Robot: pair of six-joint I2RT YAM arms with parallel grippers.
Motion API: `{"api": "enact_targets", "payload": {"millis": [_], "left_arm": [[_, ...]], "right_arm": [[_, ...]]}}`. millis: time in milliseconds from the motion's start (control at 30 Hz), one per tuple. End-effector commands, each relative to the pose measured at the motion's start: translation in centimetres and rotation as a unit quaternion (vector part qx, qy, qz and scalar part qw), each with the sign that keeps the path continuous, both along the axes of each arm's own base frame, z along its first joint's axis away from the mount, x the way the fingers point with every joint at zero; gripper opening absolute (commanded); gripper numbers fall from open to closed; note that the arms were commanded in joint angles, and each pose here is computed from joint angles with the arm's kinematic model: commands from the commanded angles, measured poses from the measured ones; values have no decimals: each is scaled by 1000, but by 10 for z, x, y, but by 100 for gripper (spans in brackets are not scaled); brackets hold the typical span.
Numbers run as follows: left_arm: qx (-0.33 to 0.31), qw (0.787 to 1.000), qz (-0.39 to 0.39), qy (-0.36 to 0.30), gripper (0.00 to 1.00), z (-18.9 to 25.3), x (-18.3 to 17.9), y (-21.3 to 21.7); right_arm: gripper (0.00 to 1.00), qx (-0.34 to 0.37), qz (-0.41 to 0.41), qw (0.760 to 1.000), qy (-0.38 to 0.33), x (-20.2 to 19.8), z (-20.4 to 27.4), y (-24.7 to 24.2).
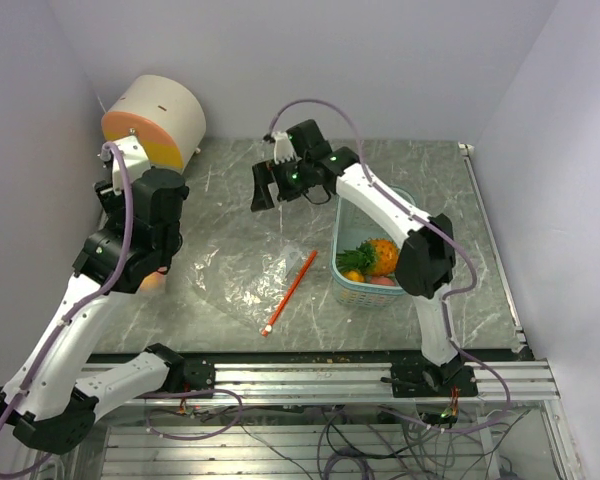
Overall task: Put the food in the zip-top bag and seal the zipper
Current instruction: Place the zipper food storage bag at the center of the board.
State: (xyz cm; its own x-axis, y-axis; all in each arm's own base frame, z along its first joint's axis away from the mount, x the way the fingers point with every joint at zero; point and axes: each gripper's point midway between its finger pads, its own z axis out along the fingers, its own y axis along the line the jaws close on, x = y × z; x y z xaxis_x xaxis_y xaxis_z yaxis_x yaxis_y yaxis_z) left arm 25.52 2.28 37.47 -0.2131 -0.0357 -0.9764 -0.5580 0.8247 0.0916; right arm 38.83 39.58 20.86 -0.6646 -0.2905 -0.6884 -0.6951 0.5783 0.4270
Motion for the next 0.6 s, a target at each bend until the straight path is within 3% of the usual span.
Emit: {"api": "enact_targets", "payload": {"millis": [0,67,100,300,567], "left_arm": [[-27,999,30,-15,78,-10,-6,8],[-47,999,-3,-21,97,-15,0,-2],[-50,998,-17,-26,99,-14,2,-6],[-60,990,-117,-54,100,6,14,-33],[-68,985,-156,-37,98,1,13,-44]], "right_arm": [[100,-63,-54,996,44,2,-32,-15],[100,-83,-52,994,46,-1,-44,-13],[100,-95,-52,993,44,-3,-50,-13],[100,-189,-30,980,46,-22,-104,-14],[100,-299,-8,953,38,-47,-157,-29]]}}
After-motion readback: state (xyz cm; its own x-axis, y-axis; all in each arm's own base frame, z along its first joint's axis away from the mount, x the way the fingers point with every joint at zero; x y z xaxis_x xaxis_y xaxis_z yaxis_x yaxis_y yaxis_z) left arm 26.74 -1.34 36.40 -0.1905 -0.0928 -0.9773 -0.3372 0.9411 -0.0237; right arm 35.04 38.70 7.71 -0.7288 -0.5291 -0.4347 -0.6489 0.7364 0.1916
